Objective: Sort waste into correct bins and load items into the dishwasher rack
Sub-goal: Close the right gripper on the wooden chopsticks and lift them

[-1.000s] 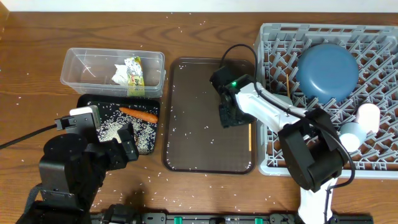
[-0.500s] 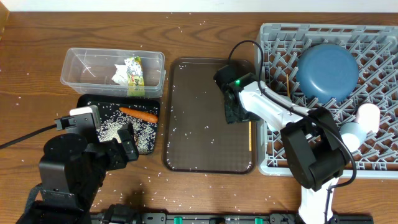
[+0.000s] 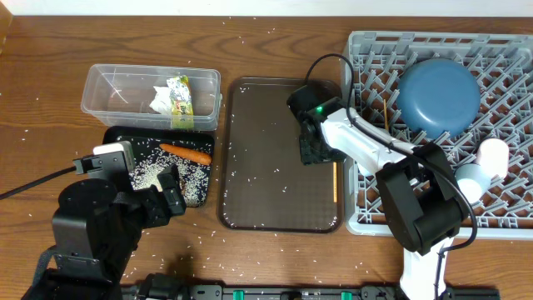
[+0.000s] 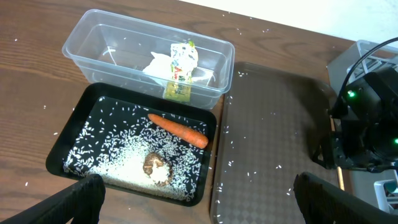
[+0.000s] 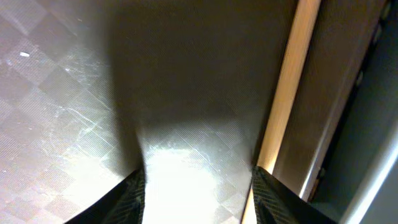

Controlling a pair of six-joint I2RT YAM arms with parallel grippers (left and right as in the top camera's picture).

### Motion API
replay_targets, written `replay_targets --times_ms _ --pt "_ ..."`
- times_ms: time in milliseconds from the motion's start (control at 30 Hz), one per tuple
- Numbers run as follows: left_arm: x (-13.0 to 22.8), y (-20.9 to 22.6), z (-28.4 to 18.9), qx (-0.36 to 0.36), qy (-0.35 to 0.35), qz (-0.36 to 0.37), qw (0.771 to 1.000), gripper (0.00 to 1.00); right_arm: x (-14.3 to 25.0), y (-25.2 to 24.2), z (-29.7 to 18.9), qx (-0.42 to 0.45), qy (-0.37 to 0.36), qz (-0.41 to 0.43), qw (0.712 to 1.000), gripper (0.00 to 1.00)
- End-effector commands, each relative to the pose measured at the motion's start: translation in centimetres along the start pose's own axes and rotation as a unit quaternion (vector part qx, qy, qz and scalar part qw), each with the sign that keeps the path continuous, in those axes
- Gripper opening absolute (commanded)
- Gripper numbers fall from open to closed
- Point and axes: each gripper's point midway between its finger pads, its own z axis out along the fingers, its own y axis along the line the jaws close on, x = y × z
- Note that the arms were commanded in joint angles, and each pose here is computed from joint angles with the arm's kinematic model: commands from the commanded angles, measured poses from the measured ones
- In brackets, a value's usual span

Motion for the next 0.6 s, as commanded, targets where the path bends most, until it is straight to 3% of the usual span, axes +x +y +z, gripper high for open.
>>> replay_targets --times_ms 0,200,567 --pt "0.0 0.0 0.0 -0.001 0.0 -0.003 1.0 0.98 1.4 -2.2 2.1 0.06 0.023 0.024 0.998 0.53" --pt "0.0 0.0 0.0 -0.001 0.0 -0.003 1.0 0.98 1.5 -3.1 2.2 0.082 0.02 0.029 0.996 0.57" --pt "0.0 0.0 0.0 -0.001 0.0 -0.003 1.0 0.98 4.5 -0.7 4.9 0.002 0.061 0.036 0.997 0.58"
